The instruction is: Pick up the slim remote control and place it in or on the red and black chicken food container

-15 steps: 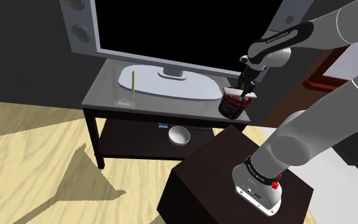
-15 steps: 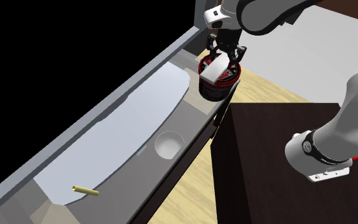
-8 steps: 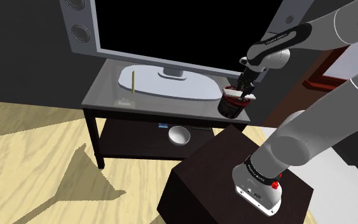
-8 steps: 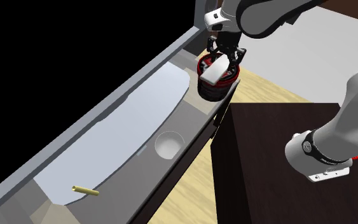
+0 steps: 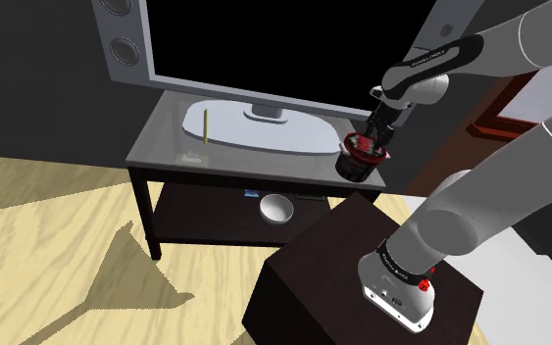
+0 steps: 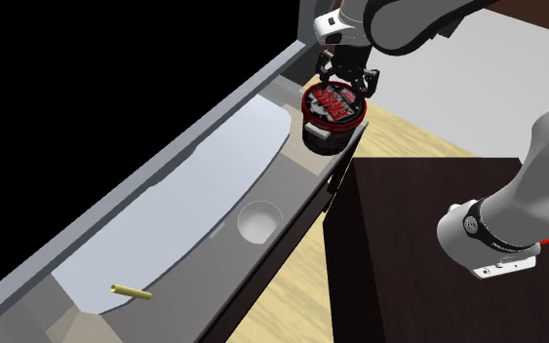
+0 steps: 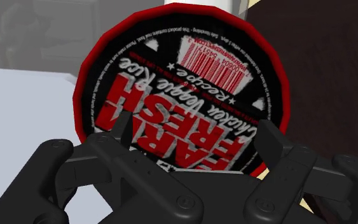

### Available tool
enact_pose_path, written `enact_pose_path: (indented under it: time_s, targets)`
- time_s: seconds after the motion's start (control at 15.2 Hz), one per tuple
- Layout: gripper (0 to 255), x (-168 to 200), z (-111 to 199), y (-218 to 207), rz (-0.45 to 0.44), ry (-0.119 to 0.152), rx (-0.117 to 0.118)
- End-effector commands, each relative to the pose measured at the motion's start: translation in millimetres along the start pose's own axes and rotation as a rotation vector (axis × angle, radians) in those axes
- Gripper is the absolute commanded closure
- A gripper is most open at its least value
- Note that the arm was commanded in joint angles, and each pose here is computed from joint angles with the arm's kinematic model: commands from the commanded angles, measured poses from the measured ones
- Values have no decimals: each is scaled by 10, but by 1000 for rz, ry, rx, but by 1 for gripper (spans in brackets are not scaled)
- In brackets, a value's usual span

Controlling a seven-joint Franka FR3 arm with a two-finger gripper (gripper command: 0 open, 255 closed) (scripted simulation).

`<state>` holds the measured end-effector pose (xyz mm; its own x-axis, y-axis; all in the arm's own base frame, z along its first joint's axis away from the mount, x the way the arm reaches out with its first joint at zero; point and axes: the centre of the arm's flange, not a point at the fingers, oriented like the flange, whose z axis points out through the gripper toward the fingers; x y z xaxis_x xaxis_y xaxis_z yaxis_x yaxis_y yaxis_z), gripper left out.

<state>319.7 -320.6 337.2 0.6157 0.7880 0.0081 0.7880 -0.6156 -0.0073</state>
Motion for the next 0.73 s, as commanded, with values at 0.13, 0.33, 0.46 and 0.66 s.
enact_pose_path:
  time_s: [0.13, 0.33, 0.46, 0.66]
  targets:
    - [0, 4, -443, -1, 0, 0, 1]
    - [0, 4, -443, -1, 0, 0, 1]
    - [0, 4, -443, -1, 0, 0, 1]
    - [0, 4, -443, -1, 0, 0, 1]
